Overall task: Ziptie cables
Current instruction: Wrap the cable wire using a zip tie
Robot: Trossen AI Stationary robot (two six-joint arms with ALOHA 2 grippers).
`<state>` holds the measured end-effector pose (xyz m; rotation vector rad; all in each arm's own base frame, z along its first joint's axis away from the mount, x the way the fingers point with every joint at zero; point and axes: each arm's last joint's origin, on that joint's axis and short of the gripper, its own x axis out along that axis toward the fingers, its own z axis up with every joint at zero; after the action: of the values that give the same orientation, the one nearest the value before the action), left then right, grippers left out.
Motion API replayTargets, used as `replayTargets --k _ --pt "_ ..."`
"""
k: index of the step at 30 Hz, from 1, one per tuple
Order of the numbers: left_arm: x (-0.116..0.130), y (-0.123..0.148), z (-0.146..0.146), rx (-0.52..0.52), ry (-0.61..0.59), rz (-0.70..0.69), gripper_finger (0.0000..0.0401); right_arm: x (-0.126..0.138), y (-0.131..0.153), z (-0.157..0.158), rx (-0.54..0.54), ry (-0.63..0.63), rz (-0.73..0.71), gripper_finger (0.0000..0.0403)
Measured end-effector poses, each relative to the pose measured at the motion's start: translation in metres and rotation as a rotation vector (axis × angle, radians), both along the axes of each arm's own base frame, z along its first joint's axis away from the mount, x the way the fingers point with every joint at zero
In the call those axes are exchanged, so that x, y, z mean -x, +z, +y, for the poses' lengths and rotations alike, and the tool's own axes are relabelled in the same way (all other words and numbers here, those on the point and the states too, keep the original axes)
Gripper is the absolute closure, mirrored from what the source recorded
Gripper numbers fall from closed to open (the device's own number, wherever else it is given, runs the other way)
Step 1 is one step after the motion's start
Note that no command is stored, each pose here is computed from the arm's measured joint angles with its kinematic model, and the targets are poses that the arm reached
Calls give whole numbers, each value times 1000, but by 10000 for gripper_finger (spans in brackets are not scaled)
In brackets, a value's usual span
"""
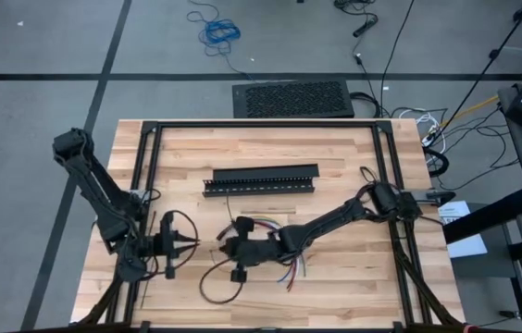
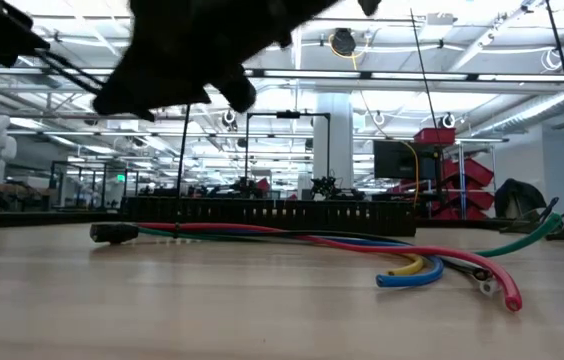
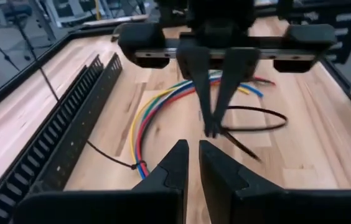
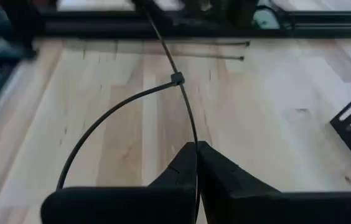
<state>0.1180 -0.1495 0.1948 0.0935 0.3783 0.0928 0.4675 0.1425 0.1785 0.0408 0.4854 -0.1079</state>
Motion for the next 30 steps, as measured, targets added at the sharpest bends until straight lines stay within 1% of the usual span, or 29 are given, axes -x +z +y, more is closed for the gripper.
replayTargets --k 5,7,10,12,13,16,18,20,22,26,30 --pt "4 -18 5 28 33 -60 362 20 -26 -33 -193 41 -221 403" --pt "5 -25 8 45 45 -89 362 29 -37 -44 -257 54 -286 403" --pt "2 -30 12 91 53 -152 362 44 -52 -55 -284 35 -324 403" --pt "-1 -32 18 105 53 -196 362 49 -54 -58 -291 34 -369 403" --pt "-3 -33 21 111 55 -216 362 51 -53 -58 -289 39 -386 403" --pt "-13 -32 32 127 26 -256 358 52 -55 -56 -261 57 -373 403" --pt "-23 -30 39 127 -3 -265 348 52 -55 -52 -237 66 -361 403" --pt "-32 -29 46 126 -37 -272 333 53 -55 -49 -208 36 -366 403" --pt "-39 -29 51 126 -69 -267 318 57 -57 -45 -162 -19 -358 403" --pt "-46 -37 58 113 -70 -223 300 78 -53 -39 -64 -211 -293 403" --pt "-56 -46 64 77 -74 -167 299 105 -41 -30 -41 -316 -237 403"
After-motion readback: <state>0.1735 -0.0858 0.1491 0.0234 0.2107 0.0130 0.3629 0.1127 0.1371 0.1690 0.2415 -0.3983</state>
